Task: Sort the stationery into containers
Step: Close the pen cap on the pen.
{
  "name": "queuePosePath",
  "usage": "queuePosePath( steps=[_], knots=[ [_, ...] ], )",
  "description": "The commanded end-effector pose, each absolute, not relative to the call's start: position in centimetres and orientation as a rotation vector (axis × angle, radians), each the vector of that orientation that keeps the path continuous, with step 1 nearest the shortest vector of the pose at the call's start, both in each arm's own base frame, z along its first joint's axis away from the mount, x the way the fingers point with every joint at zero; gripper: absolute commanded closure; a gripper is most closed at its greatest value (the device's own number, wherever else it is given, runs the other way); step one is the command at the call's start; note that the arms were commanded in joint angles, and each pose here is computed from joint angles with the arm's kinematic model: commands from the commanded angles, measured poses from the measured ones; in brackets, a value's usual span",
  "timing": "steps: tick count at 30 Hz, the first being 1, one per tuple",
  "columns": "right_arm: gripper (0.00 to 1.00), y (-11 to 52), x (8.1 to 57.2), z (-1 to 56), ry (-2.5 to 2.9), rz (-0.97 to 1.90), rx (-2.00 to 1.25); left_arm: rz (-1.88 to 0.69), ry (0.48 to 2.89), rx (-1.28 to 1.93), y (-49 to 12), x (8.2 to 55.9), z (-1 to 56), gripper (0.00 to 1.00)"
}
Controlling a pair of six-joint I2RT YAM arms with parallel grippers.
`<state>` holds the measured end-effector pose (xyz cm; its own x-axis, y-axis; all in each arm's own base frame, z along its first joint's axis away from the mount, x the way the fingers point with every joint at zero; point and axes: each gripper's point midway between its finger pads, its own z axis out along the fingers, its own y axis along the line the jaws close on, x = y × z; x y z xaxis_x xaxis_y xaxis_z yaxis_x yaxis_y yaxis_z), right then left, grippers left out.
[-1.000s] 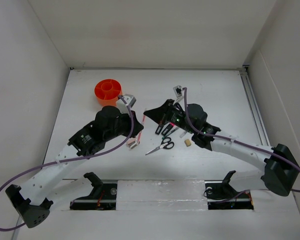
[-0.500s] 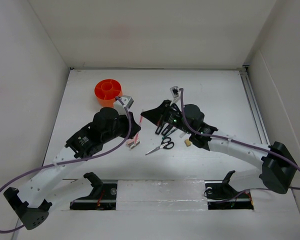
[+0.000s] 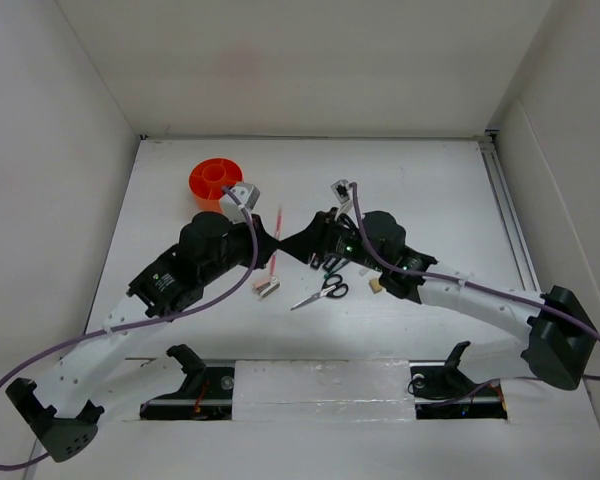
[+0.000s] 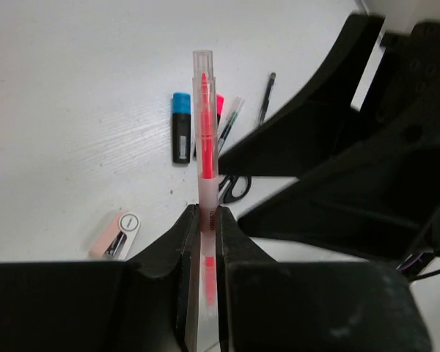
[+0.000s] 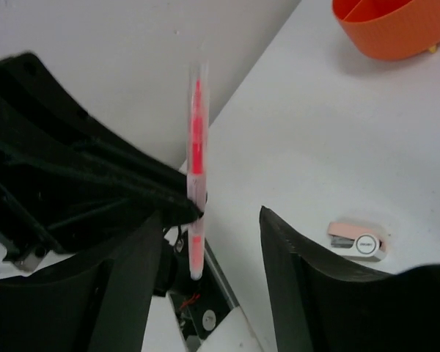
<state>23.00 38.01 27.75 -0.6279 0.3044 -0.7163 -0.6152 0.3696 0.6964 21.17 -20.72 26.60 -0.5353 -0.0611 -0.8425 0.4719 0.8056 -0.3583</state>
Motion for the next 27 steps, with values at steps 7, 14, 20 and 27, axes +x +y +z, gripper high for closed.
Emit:
queuePosePath(
  steps=[7, 14, 20, 27],
  knots=[
    [0.29, 36.6, 21.0, 29.4, 1.751, 1.418, -0.316, -0.708, 1.888, 0.201, -20.8, 23.4, 30.3, 1.00],
    [0.27, 32.4, 22.7, 29.8, 1.729, 1.327, -0.214, -0.493, 1.900, -0.036, -18.5, 27.3, 30.4, 1.00],
    [0.25, 30.0, 22.4, 29.8, 1.698, 1.289, -0.197, -0.243, 1.745, -0.377, -13.3, 33.9, 32.8, 1.00],
    [0.25, 28.7, 20.8, 29.3, 1.688, 1.300, -0.206, -0.074, 1.551, -0.384, -10.0, 42.0, 35.8, 1.00]
  ],
)
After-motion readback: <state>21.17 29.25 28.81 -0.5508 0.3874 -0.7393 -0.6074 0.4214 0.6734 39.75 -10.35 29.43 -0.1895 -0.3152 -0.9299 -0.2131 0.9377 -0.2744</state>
